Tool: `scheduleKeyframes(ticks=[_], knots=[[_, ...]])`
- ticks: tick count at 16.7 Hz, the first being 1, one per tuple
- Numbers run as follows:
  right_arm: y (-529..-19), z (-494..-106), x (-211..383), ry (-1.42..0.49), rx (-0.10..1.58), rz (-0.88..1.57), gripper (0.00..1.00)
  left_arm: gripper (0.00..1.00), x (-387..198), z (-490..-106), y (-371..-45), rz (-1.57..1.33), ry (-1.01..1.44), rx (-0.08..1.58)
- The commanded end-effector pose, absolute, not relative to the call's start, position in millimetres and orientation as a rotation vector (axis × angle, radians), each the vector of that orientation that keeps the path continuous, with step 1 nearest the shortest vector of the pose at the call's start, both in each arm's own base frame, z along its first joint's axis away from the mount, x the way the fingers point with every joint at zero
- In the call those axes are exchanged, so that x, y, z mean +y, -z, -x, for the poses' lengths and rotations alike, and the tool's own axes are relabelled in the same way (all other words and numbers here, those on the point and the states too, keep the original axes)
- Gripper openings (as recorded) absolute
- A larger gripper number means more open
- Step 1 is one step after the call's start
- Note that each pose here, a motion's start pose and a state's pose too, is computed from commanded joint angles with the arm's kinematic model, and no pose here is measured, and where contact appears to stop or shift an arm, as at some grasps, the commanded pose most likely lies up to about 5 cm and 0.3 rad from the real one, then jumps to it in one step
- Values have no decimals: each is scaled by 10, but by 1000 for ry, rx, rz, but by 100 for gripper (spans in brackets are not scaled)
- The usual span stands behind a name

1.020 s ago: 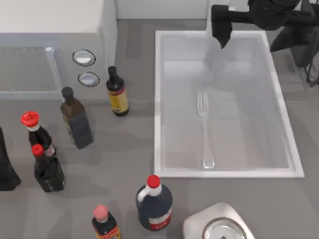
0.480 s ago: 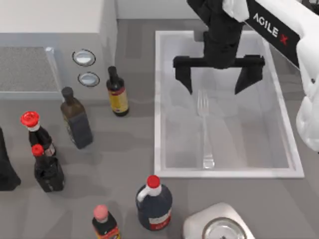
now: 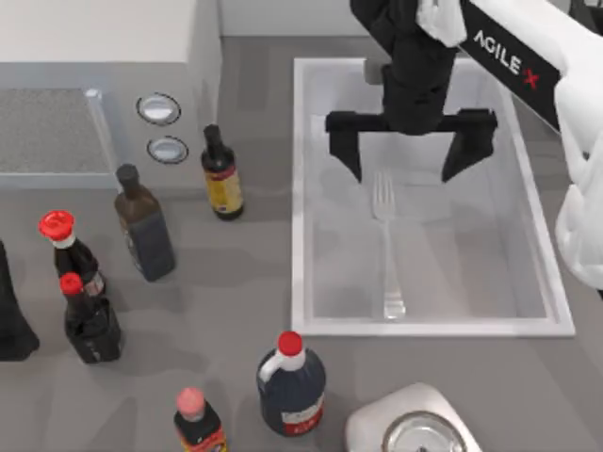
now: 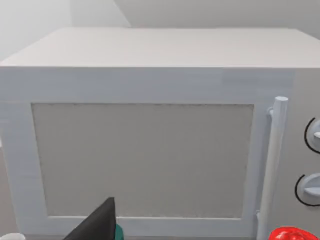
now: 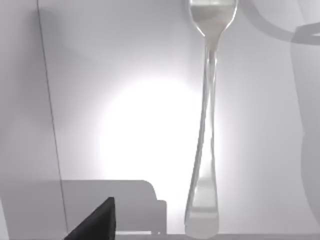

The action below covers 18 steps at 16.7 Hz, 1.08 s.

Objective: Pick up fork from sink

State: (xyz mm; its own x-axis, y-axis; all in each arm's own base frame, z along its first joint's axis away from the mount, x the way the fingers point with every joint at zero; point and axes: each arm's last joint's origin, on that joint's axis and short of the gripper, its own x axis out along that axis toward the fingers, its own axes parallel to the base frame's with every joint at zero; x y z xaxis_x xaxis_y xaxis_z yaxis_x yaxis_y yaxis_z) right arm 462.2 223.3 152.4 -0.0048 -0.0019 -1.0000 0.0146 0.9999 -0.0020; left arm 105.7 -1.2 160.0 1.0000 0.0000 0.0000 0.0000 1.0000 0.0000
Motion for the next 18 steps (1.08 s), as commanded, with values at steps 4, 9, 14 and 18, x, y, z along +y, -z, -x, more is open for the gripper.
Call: scheduleKeyframes(ticks=[4,9,14,18], knots=[[-1080,-4672,2264,12,1575,-9,100,100,-12,-1057,-1600,0,0,0],[-339,-4653,2272,3,1558,-13,100,100,-12,-1057,-1600,0,0,0],[-114,-4602,2255,8,1571,-8,100,100,-12,-1057,-1600,0,0,0],[-114,-4602,2255,8,1571,-8,85,100,-12,-1057,-1600,0,0,0]])
